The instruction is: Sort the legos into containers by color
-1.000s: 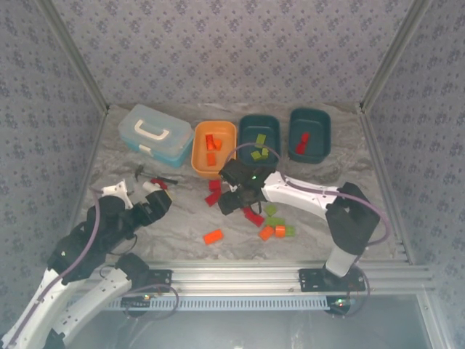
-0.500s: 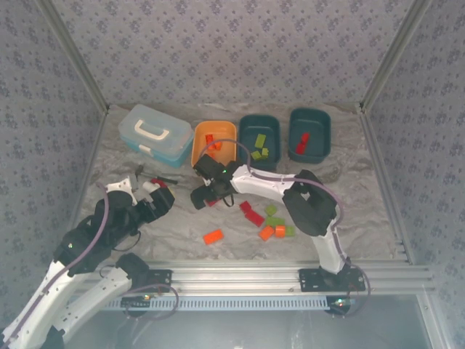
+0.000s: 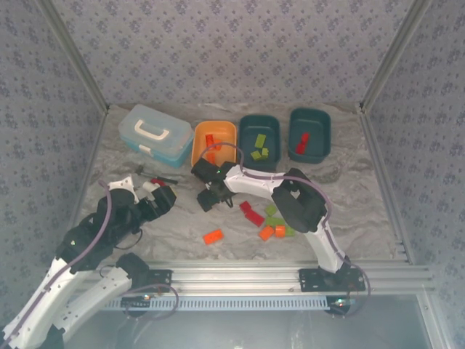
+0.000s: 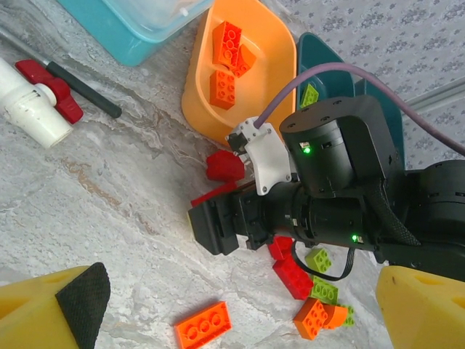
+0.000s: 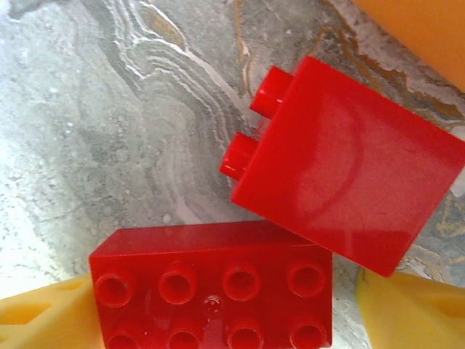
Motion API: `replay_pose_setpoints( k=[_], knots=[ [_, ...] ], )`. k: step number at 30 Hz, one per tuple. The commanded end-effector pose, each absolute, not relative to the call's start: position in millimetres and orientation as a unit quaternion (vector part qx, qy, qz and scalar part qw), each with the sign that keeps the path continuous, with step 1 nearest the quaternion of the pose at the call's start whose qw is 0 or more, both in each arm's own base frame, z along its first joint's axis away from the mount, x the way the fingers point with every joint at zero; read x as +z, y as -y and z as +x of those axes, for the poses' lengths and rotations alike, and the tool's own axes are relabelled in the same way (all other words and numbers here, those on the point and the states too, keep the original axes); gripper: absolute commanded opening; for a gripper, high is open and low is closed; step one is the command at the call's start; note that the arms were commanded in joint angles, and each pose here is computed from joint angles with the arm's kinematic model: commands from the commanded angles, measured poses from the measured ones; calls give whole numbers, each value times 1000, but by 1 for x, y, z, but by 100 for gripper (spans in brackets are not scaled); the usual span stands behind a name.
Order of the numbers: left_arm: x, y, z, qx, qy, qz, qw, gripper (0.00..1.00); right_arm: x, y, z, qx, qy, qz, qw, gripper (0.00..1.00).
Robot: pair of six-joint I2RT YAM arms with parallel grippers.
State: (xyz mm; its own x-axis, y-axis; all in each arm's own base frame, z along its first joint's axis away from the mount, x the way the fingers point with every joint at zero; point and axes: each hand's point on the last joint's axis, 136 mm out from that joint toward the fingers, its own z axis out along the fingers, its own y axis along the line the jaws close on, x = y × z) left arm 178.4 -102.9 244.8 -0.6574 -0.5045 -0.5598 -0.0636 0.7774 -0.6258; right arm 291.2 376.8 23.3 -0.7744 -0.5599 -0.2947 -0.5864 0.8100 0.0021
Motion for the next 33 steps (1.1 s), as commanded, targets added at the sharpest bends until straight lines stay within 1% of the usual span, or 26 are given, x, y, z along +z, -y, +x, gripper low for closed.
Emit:
replay_pose_setpoints(
  k=[1,5,8,12,16,18,20,25,27,31,33],
  knots=[
    [260,106,181,-310,-851,-164,391,96,20,-381,287,39,-939,-313,137,79],
    [256,106,181,-306,-854,-164,388,96,31,-382,285,44,-936,-315,149,66],
    [253,109,181,-309,-856,-162,381,96,52,-378,278,48,-935,-312,164,62],
    [251,127,184,-337,-856,-151,361,96,90,-356,262,63,-935,-293,189,60],
    [257,153,194,-368,-851,-130,351,97,137,-308,263,69,-941,-243,226,60],
    [263,168,200,-377,-850,-113,350,97,158,-276,279,74,-946,-199,246,60],
    [269,186,208,-386,-850,-93,346,97,175,-238,304,74,-950,-143,269,60],
    [284,230,230,-400,-848,-56,342,97,192,-154,379,67,-947,1,313,60],
    [287,244,238,-404,-847,-48,342,97,189,-121,413,54,-943,58,323,60],
    [290,263,247,-408,-848,-36,337,97,165,-63,467,23,-938,155,311,59],
    [289,269,249,-406,-850,-30,333,97,148,-41,490,35,-934,202,294,59]
  ],
)
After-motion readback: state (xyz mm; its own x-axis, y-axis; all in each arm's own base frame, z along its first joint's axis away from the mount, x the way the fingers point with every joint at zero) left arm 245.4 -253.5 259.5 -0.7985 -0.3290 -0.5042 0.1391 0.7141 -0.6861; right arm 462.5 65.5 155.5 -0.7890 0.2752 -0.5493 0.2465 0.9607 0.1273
